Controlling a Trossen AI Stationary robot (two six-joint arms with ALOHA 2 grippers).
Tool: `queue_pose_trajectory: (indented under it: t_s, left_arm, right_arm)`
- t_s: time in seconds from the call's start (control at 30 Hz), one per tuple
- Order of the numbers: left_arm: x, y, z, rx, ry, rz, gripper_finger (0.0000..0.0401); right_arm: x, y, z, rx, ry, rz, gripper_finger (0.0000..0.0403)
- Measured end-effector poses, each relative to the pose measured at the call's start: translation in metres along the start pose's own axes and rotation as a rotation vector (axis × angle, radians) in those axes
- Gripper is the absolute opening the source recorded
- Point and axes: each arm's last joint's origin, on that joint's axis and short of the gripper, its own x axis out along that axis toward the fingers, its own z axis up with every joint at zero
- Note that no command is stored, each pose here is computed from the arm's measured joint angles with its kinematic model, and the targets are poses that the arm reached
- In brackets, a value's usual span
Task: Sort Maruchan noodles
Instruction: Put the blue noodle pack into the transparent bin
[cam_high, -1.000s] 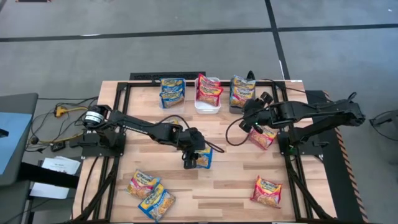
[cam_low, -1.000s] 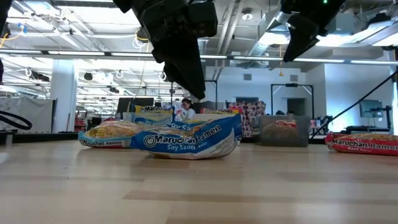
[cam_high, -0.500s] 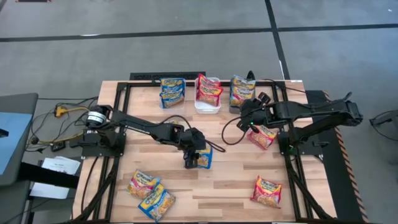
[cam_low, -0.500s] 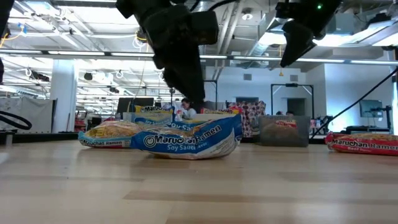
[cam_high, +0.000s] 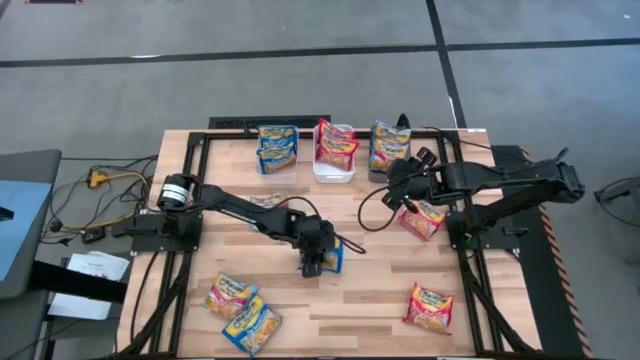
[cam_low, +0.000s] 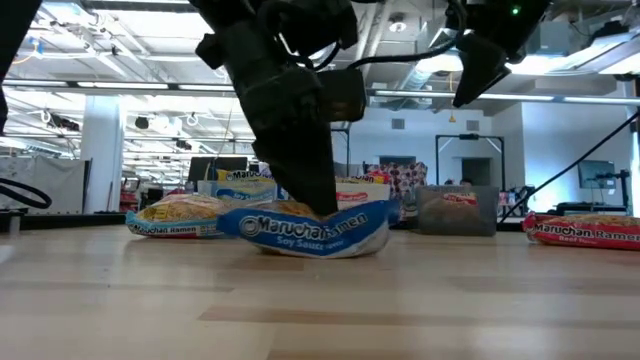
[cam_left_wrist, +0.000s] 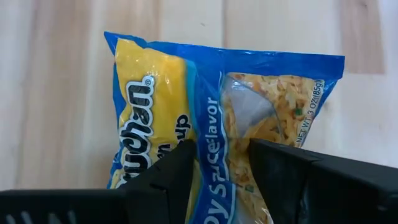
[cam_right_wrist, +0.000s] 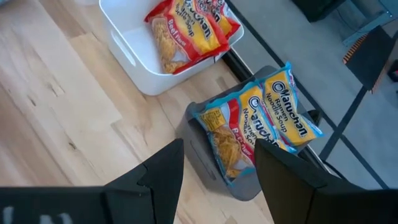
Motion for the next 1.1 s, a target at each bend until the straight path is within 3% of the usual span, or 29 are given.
queue_pose_trajectory:
  t_s: [0.3,0.6,0.83,1.1]
  left_arm:
    - [0.023,-0.001,-0.010,0.018,0.043,0.124,0.0134]
    - [0.023,-0.004,-0.011,0.064,0.029,0.160,0.0009]
    - [0.021,-0.006,-0.007,0.105,0.043,0.171,0.0001]
    - [-0.007,-0.022,0.001,0.144,0.031,0.266,0.0001]
  right_arm:
    - [0.000,0.000,0.000,0.000,0.000,-0.001,0.0221]
    - [0.000,0.000,0.000,0.002,-0.003,-0.002,0.0221]
    - [0.000,0.000,0.000,0.001,-0.003,-0.003,0.0221]
    - [0.000,0.000,0.000,0.001,-0.003,-0.004,0.0221]
